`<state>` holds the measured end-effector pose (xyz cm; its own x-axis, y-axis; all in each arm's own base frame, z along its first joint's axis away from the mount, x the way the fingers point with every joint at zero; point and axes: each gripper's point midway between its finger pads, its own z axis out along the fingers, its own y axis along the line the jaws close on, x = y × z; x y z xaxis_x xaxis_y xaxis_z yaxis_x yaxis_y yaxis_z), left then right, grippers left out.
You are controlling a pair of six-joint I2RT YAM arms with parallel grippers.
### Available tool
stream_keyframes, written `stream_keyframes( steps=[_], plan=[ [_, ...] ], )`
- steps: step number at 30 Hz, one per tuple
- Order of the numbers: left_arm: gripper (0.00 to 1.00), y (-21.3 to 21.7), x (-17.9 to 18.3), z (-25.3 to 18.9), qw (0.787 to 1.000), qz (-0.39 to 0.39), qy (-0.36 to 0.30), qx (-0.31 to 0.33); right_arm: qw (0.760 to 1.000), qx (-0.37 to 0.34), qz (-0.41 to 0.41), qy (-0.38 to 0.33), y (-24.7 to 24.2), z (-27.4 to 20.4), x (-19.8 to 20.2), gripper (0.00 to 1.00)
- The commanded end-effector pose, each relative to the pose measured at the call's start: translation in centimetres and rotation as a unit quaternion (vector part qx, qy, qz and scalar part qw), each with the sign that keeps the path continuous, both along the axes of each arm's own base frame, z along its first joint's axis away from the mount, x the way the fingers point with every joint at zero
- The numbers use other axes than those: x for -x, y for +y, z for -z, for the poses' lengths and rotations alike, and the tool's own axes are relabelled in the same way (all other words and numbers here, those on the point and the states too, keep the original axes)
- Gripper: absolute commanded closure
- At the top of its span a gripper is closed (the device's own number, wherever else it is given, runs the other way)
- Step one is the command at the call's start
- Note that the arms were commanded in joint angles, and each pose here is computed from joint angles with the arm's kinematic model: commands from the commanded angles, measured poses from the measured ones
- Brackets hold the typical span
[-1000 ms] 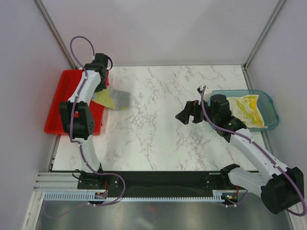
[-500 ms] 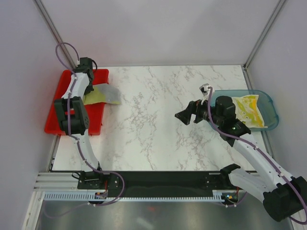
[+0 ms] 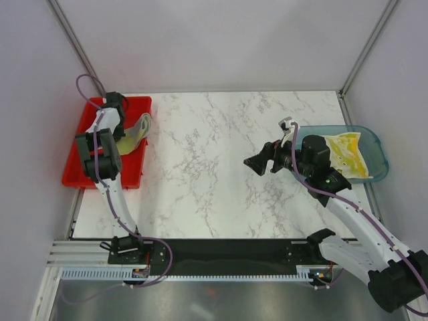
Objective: Fold and stack the towels
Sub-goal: Neatly place the folded towel into the bin
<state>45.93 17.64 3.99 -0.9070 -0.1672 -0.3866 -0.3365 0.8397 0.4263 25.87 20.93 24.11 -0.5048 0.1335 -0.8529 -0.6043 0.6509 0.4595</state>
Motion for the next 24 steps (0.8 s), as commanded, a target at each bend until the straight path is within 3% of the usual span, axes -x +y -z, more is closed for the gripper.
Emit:
stream_keyframes(
  steps=[1,10,11,15,16,24],
  plan=[
    [0.98,3.4,-0.9,-1.2,0.999,-0.011,-0.02,-0.04,1.0,0.003,0.004,-0.025,-0.2,-1.0,-0.2,0.02],
    [0.9,8.9,-0.6,-2.2,0.996,-0.062,-0.063,-0.018,1.0,0.011,0.005,-0.02,-0.2,-0.4,-0.4,0.02],
    [0.81,9.0,-1.5,-2.8,0.995,-0.059,-0.085,-0.004,1.0,0.011,0.004,-0.017,-0.1,-0.2,-0.5,0.02],
    [0.51,6.9,-3.7,-3.2,0.99,-0.029,-0.125,0.057,1.0,0.013,0.004,-0.015,0.1,0.0,-0.8,0.02],
    [0.48,6.4,-4.2,-3.5,0.988,-0.02,-0.134,0.069,1.0,0.012,0.005,-0.015,0.0,0.0,-0.9,0.02],
    [0.42,2.5,-7.3,-8.9,0.976,0.013,-0.205,0.077,1.0,0.011,0.007,-0.015,0.0,0.0,-1.0,0.02]
  ],
)
